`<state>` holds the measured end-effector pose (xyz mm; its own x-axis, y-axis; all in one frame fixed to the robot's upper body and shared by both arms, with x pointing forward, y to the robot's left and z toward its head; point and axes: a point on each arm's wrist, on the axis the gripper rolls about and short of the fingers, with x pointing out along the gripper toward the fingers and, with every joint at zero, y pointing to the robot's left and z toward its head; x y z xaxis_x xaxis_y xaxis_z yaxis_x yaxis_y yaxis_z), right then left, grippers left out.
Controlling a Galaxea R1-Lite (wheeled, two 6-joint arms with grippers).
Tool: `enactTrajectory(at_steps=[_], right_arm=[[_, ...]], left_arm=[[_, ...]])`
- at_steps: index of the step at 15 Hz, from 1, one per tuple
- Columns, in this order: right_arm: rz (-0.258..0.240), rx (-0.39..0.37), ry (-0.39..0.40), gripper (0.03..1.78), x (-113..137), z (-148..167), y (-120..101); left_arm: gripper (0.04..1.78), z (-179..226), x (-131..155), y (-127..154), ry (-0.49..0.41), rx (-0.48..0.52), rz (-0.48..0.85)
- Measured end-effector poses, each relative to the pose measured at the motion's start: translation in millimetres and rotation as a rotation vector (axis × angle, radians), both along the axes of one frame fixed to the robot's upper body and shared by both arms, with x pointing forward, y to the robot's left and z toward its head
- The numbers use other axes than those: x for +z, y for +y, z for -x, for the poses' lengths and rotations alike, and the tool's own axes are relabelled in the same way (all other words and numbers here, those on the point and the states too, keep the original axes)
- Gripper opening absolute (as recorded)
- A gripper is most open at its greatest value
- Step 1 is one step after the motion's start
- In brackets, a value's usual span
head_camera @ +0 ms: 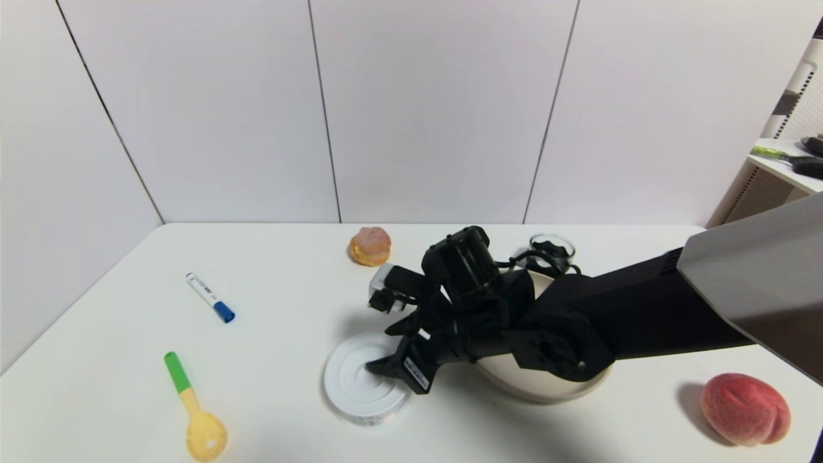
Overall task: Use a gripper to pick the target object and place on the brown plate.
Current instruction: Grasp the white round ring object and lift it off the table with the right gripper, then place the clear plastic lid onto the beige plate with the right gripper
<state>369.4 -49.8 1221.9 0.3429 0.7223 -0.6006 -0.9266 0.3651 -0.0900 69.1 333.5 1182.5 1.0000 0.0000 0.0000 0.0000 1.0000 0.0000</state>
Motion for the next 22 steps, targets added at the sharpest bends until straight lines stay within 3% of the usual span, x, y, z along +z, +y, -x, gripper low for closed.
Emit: enactTrajectory(at_steps=[2,3,10,11,12,22], right_arm=[[0.0,-0.001,-0.001,0.73,0.6,0.1,-0.1],[-0.005,-0.001,-0.004,0.47,1.5,-0.2,-0.1],[-0.016,0.003,-0.012,0.47,8.6,3.1,-1.3],[-0.029,0.001,-0.021,0.15,14.4,3.3,-2.3],[-0.041,-0.003,-0.029,0.05,20.1,4.1,-4.0],[-0.166,-0.132,-0.125,0.05,84.8,-3.7,-58.2]], left_arm=[[1.69,0.0,0.0,0.0,0.0,0.0,0.0],[1.69,0.0,0.0,0.0,0.0,0.0,0.0],[1.69,0.0,0.0,0.0,0.0,0.0,0.0],[1.69,0.0,0.0,0.0,0.0,0.0,0.0],[1.69,0.0,0.0,0.0,0.0,0.0,0.0],[1.69,0.0,0.0,0.0,0.0,0.0,0.0]])
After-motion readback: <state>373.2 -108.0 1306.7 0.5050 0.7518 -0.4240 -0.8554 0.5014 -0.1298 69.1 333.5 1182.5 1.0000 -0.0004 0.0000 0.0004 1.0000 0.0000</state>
